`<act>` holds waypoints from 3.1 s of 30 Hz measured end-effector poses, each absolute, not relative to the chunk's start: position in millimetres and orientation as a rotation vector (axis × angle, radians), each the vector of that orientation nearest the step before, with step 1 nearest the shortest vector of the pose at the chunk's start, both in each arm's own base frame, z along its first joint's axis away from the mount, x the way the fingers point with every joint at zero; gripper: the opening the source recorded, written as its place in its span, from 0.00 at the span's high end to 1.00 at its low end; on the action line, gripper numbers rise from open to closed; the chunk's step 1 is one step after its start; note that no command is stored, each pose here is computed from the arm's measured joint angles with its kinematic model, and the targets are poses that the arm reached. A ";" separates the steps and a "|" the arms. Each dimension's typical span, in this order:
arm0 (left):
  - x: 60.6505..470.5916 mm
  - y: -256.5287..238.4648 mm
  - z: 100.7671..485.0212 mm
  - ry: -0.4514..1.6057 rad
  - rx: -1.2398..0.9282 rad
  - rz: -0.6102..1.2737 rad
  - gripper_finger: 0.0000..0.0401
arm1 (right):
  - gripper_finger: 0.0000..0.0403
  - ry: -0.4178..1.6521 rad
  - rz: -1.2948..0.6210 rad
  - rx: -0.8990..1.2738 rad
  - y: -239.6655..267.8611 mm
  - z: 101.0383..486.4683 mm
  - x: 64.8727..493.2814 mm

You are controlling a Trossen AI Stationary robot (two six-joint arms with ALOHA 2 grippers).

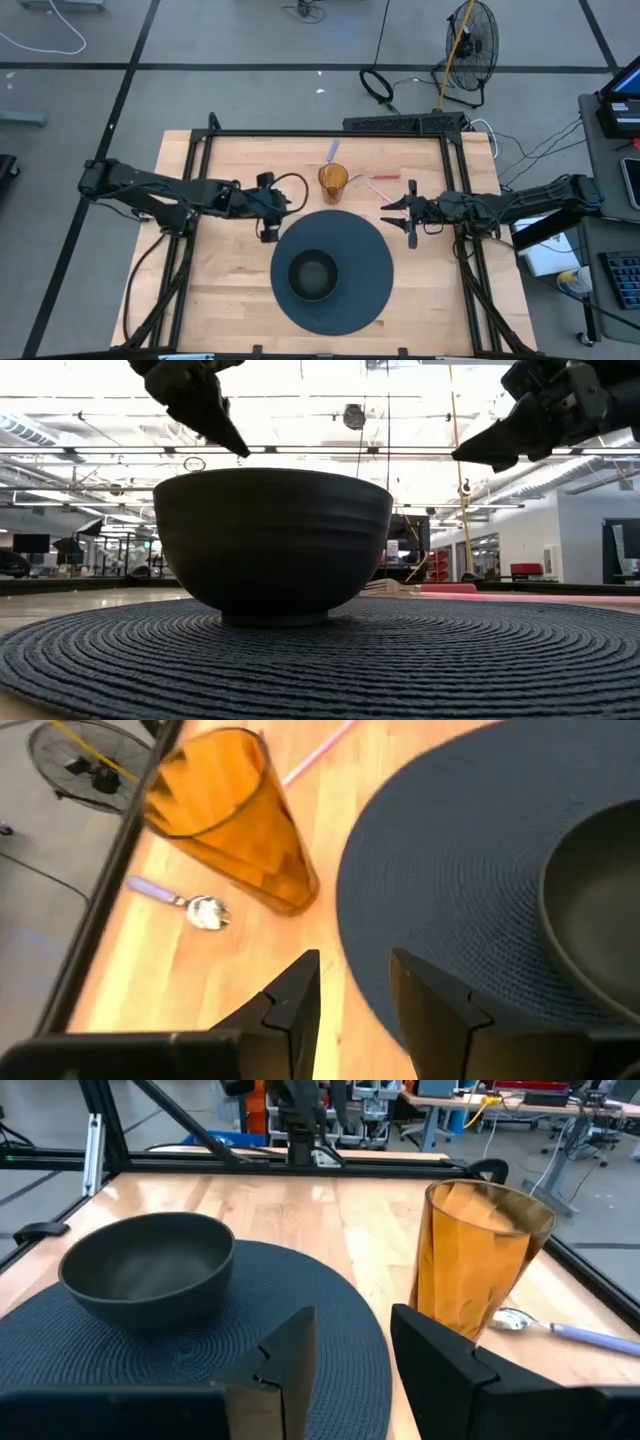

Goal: Pick & Place Utensil
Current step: Put the pink fork into the black bowl

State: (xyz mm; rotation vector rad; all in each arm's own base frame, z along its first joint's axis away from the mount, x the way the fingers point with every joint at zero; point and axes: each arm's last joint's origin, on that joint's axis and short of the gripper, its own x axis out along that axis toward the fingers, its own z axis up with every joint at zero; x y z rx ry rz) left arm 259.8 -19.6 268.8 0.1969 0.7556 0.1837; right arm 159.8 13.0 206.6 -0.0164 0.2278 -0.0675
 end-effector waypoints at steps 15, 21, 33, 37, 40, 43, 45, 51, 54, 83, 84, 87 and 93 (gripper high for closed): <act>235.9 35.3 255.1 0.644 0.348 0.266 0.68 | 0.68 0.159 -0.132 -0.190 0.8 213.2 161.5; 205.4 82.5 240.1 0.444 0.264 0.308 0.68 | 0.68 0.168 -0.222 -0.213 -19.1 213.6 160.6; 180.2 114.2 232.7 0.398 0.232 0.590 0.68 | 0.68 0.342 -0.289 -0.073 -75.3 217.2 173.6; 175.1 118.3 226.7 0.461 0.191 0.620 0.68 | 0.68 0.480 -0.300 -0.048 -98.8 222.3 194.0; 172.2 121.8 225.1 0.446 0.146 0.520 0.68 | 0.68 0.652 -0.291 -0.028 -115.1 221.5 209.8; 171.3 124.4 224.4 0.419 0.115 0.422 0.68 | 0.68 0.782 -0.259 -0.041 -126.1 221.8 221.2; 170.7 126.3 223.7 0.414 0.106 0.399 0.68 | 0.68 0.836 -0.242 -0.059 -131.5 220.5 224.1; 170.5 125.3 221.7 0.395 0.115 0.346 0.68 | 0.68 0.944 -0.244 -0.054 -145.8 207.2 215.6; 168.4 125.5 217.1 0.360 0.133 0.314 0.68 | 0.68 0.976 -0.254 -0.032 -152.8 199.0 214.5; 158.9 126.3 203.7 0.224 0.066 0.287 0.68 | 0.68 1.075 -0.222 0.013 -173.6 136.8 195.5; 158.9 126.3 203.7 0.224 0.064 0.287 0.68 | 0.68 1.069 -0.228 0.008 -173.7 136.0 195.3; 158.9 126.2 203.7 0.223 0.056 0.288 0.68 | 0.68 1.074 -0.254 -0.002 -174.6 134.2 193.4; 159.0 126.1 203.7 0.222 0.050 0.288 0.68 | 0.68 1.058 -0.274 0.005 -177.0 135.0 193.2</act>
